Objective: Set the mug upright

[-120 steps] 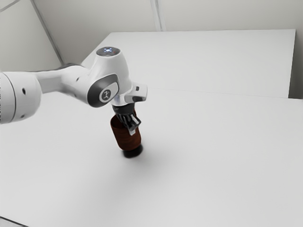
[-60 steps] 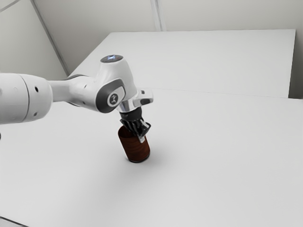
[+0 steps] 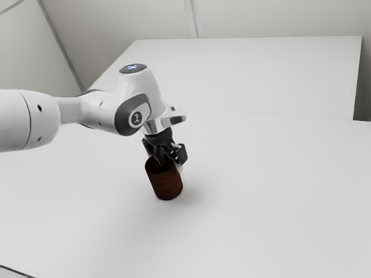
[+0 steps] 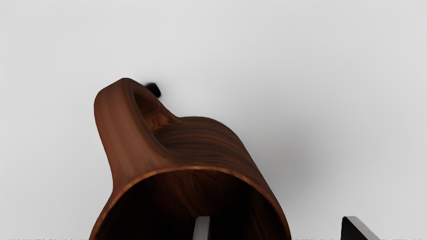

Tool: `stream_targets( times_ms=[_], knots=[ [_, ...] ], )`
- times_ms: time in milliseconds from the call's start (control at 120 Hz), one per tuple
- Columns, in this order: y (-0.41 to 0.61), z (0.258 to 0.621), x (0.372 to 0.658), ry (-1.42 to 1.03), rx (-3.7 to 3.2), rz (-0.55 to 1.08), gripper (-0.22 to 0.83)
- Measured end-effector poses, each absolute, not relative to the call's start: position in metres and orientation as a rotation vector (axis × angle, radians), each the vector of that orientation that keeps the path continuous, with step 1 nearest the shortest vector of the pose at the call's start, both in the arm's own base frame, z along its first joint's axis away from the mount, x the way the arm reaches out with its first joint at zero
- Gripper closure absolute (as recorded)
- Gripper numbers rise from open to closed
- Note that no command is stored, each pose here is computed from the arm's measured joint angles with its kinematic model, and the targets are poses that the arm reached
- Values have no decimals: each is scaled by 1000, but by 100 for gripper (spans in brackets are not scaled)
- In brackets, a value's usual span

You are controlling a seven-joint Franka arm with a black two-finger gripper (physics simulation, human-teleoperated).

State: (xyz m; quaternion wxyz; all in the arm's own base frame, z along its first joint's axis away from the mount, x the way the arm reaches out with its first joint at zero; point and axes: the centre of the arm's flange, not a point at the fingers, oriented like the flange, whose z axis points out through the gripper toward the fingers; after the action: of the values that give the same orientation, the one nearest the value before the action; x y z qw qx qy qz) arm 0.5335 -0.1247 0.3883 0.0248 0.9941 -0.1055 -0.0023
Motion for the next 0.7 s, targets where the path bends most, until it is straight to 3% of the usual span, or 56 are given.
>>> stream_targets(
  times_ms=[200, 475, 550, 700],
  knots=[
    [-128, 423, 534, -341, 3071, 88, 8],
    [-127, 560, 578, -415, 3061, 319, 2],
    [-111, 589, 581, -404, 3072, 311, 2],
    [-67, 596, 584, -338, 3099, 202, 1]
  ],
)
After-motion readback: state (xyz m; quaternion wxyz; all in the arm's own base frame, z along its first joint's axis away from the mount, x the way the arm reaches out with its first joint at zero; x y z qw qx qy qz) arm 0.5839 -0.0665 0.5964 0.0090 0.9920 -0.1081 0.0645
